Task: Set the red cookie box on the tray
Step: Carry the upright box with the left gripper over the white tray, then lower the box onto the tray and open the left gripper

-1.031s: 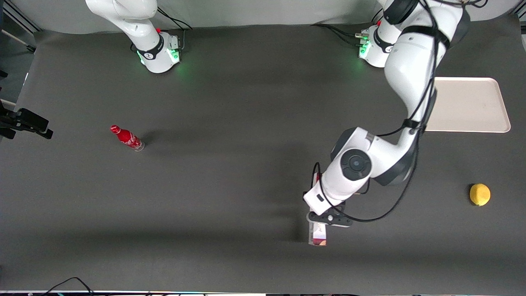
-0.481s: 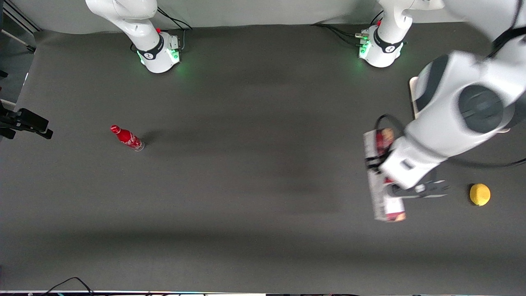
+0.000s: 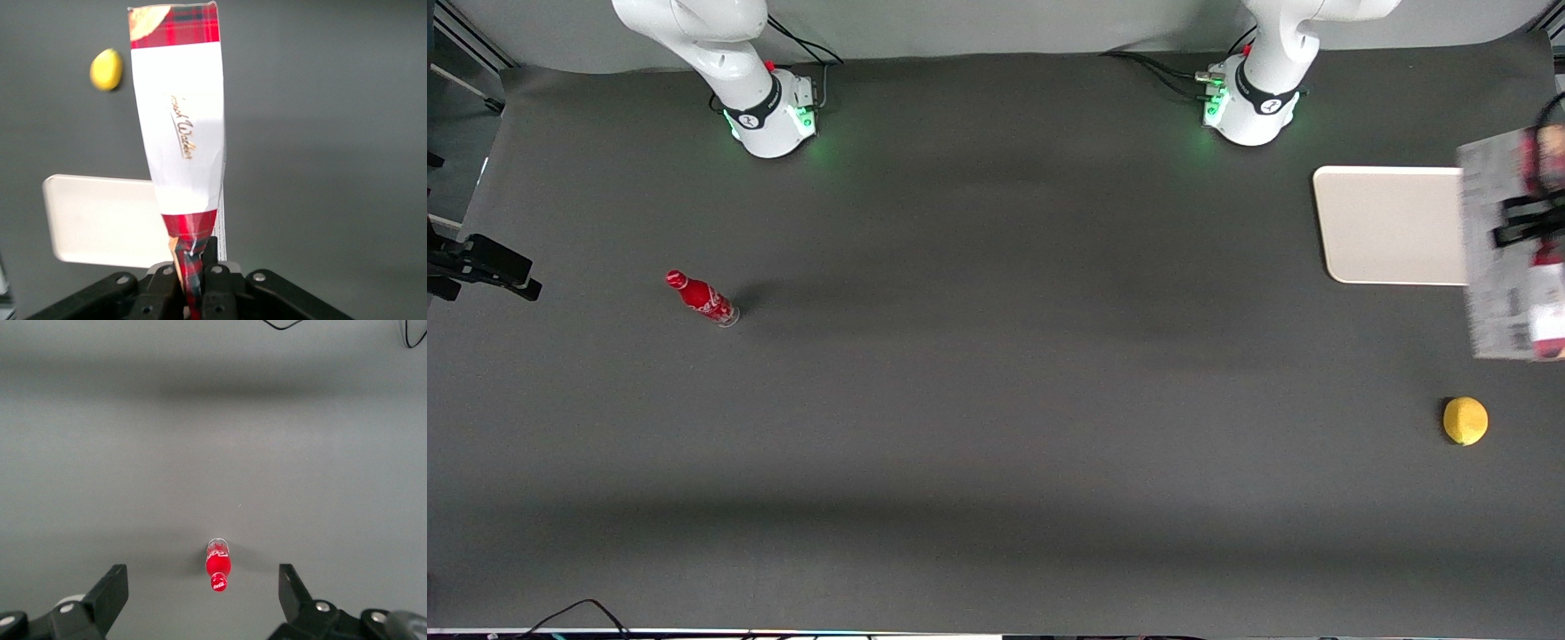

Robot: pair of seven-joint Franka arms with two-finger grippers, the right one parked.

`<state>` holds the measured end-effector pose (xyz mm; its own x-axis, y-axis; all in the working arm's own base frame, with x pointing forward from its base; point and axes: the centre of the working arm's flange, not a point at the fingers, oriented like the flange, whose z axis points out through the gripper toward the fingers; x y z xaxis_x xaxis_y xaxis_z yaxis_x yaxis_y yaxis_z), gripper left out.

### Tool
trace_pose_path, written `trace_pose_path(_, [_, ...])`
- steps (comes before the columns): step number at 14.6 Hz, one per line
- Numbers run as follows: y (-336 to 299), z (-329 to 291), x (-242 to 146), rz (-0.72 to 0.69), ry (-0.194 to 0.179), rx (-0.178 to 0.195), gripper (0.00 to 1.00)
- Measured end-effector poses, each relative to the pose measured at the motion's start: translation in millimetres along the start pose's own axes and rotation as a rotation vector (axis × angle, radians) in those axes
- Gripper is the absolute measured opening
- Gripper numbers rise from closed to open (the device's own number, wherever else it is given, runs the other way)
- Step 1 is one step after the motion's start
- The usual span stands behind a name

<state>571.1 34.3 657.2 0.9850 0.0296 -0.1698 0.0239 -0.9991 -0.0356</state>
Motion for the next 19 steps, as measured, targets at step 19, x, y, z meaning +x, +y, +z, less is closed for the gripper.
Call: trace_pose_path(19, [-373,369,-167,0.062,0.017,0.010,0.10])
